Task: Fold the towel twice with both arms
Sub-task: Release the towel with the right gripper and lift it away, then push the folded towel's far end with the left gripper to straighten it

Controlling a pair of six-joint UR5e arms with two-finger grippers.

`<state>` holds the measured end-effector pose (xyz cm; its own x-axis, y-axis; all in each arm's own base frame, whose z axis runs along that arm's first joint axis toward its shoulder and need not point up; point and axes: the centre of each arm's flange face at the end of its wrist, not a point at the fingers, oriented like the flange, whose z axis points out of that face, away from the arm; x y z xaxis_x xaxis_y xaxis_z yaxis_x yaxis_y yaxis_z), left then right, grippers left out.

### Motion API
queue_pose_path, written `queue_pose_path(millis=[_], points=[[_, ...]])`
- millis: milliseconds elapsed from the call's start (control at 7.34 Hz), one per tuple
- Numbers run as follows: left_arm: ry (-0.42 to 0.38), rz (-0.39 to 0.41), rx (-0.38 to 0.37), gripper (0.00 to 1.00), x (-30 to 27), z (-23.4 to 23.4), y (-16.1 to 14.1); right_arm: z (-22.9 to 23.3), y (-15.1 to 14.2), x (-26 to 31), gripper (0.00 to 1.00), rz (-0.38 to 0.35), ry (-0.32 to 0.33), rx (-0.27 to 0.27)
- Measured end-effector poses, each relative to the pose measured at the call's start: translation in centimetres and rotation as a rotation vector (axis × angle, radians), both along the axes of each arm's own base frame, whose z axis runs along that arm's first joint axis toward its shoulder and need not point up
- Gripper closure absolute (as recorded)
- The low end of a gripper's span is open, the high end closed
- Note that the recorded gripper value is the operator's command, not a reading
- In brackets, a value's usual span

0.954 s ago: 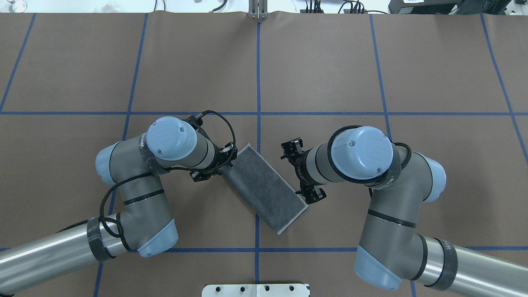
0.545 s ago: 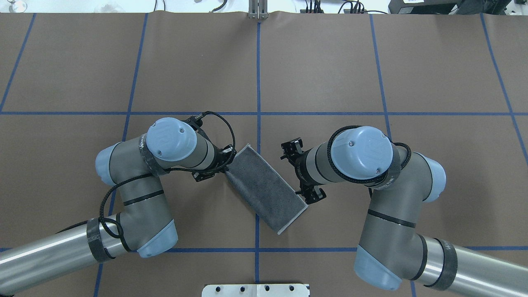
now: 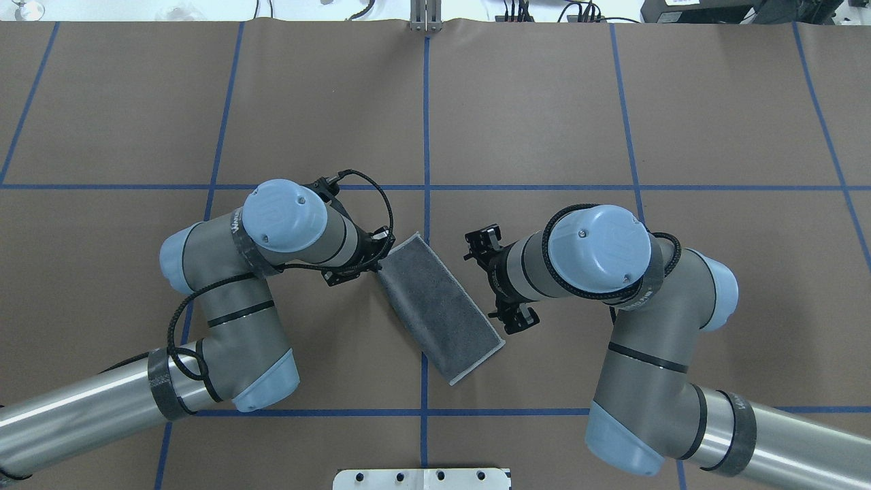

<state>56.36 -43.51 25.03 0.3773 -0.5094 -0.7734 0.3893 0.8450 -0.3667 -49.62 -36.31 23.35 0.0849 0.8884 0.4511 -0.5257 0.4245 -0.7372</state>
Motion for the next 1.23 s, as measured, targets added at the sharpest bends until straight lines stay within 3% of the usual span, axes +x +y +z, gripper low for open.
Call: queue_pose_path(millis=[681,818,1090,1226], points=[[0.007,-0.046,0.071,1.0,1.0,-3.4,-7.8,0.4,-1.7,1.5,0.0,0.011,0.005,0.0],[0.009,-0.059,0.075,0.77,1.4,-3.8,-9.4,0.6,-2.0,1.7,0.0,0.011,0.006,-0.001],[0.01,-0.083,0.079,0.61,1.8,-4.4,-12.2,0.6,-2.5,2.2,0.0,0.011,0.004,-0.007],[0.013,-0.09,0.092,0.15,1.4,-4.7,-13.1,0.6,-2.6,2.3,0.0,0.012,0.003,-0.007]])
